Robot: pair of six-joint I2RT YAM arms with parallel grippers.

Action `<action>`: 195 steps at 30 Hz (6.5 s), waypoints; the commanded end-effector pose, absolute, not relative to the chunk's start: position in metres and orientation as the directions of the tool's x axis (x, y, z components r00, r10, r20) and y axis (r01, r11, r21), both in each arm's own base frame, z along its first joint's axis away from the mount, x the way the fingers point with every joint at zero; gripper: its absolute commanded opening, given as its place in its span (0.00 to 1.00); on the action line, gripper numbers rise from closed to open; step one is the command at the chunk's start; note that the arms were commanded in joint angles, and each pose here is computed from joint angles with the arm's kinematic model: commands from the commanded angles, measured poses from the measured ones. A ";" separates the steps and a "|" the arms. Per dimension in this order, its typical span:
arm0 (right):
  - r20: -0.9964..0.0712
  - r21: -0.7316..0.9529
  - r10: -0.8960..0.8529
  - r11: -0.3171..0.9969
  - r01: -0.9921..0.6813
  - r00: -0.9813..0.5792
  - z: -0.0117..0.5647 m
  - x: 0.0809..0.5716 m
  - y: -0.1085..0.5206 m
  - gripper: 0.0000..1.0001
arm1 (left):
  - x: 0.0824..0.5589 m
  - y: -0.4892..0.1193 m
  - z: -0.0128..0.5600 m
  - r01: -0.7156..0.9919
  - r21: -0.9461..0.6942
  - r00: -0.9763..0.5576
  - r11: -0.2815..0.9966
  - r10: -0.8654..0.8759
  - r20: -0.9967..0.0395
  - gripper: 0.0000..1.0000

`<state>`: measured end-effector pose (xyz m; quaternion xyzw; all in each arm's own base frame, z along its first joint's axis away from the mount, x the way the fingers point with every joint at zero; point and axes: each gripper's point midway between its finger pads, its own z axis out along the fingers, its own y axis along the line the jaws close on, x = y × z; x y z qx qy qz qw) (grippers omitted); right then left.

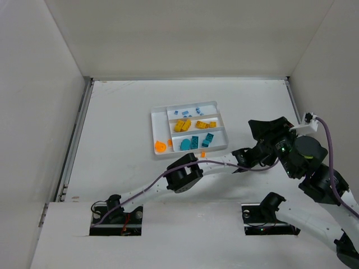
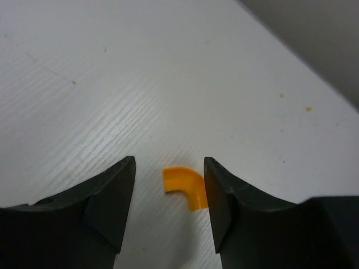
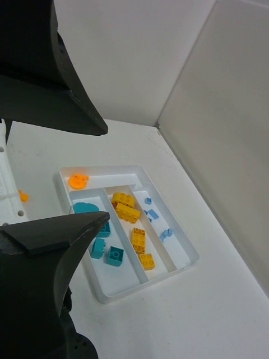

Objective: Sort the legos into containers by color

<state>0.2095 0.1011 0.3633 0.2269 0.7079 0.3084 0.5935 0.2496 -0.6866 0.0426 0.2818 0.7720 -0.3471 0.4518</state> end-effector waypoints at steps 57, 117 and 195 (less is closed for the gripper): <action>-0.762 0.648 0.635 0.749 -0.140 -0.126 0.313 0.214 0.102 0.62 | 0.227 -0.550 0.078 0.712 -0.118 -0.368 0.692 0.225 -0.902 0.52; -0.800 0.520 0.428 0.844 -0.131 -0.420 0.173 0.237 0.162 0.39 | 0.293 -0.213 0.174 0.111 -0.434 -0.312 0.894 -0.383 -0.869 0.16; -0.824 0.363 0.126 0.866 -0.344 -0.553 0.154 0.281 0.376 0.19 | 0.291 -0.140 0.133 -0.044 -0.495 -0.320 0.868 -0.482 -0.816 0.30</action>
